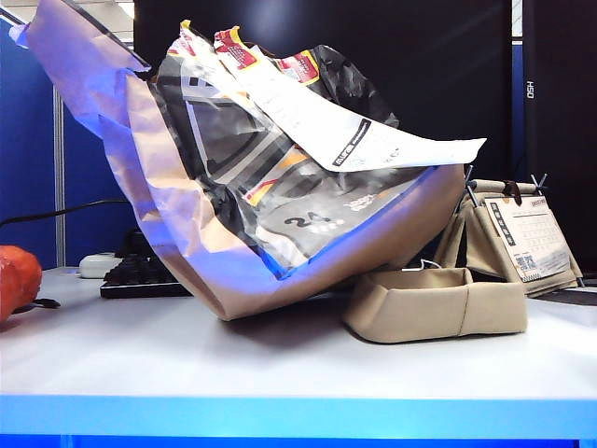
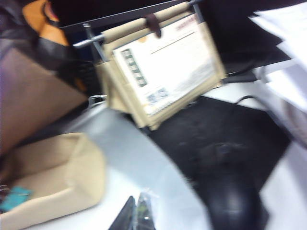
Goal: Open the paper bag and put two oranges into the paper bag.
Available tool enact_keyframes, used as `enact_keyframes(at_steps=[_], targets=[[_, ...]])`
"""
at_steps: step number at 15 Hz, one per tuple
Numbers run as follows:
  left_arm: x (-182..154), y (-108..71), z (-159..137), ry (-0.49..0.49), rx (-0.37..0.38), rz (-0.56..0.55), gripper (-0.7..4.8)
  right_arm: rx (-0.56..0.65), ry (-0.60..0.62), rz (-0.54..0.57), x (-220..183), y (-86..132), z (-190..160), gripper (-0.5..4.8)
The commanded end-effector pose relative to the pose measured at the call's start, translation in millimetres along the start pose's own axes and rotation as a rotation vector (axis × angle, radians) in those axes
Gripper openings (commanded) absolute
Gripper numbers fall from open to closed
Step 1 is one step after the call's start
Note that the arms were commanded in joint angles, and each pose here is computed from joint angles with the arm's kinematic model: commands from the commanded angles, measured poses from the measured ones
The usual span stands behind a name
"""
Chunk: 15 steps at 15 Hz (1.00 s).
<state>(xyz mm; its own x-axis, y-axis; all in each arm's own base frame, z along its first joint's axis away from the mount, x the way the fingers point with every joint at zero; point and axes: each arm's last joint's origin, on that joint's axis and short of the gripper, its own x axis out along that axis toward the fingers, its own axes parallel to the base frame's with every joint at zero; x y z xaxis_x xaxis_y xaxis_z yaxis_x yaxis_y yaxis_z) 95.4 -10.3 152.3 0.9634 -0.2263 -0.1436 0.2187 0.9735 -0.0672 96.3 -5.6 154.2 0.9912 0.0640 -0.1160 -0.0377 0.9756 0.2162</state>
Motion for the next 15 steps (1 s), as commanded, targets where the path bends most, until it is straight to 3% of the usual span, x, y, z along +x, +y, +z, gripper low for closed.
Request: enact_keyframes(at_steps=[1, 2, 3, 6, 9, 11, 13, 14, 15], targets=[[-0.3, -1.0, 4.4, -0.037, -0.217, -0.036, 3.91, 0.186, -0.033, 0.24, -0.7, 7.9, 7.1, 0.02], [-1.0, -1.9, 10.6, -0.085, -0.304, -0.065, 1.63, 0.213, -0.088, 0.364, -3.1, 12.8, 16.4, 0.44], [-2.7, -3.1, 18.0, -0.131, -0.346, -0.099, -0.22, 0.223, -0.161, 0.462, -6.9, 17.1, 26.7, 0.85], [-15.6, -6.9, 54.2, -0.333, -0.348, -0.155, -0.06, 0.253, -0.348, 0.572, -23.9, 27.5, 62.5, 2.11], [-34.1, -11.6, 87.6, -0.391, -0.306, -0.165, 0.1, 0.22, -0.42, 0.598, -46.7, 41.2, 110.7, 2.46], [-44.6, -14.4, 109.9, -0.364, -0.3, -0.158, 1.61, 0.193, -0.442, 0.633, -55.6, 52.4, 154.9, 2.8], [-52.1, -17.2, 132.7, -0.287, -0.309, -0.156, 1.62, 0.144, -0.398, 0.73, -54.3, 64.0, 200.4, 2.8], [-57.0, -19.1, 152.5, -0.189, -0.296, -0.137, 1.63, 0.119, -0.328, 0.811, -46.0, 72.5, 238.2, 2.79], [-58.4, -19.1, 163.2, -0.112, -0.288, -0.09, 1.63, 0.157, -0.252, 0.816, -37.4, 75.4, 257.0, 2.79]])
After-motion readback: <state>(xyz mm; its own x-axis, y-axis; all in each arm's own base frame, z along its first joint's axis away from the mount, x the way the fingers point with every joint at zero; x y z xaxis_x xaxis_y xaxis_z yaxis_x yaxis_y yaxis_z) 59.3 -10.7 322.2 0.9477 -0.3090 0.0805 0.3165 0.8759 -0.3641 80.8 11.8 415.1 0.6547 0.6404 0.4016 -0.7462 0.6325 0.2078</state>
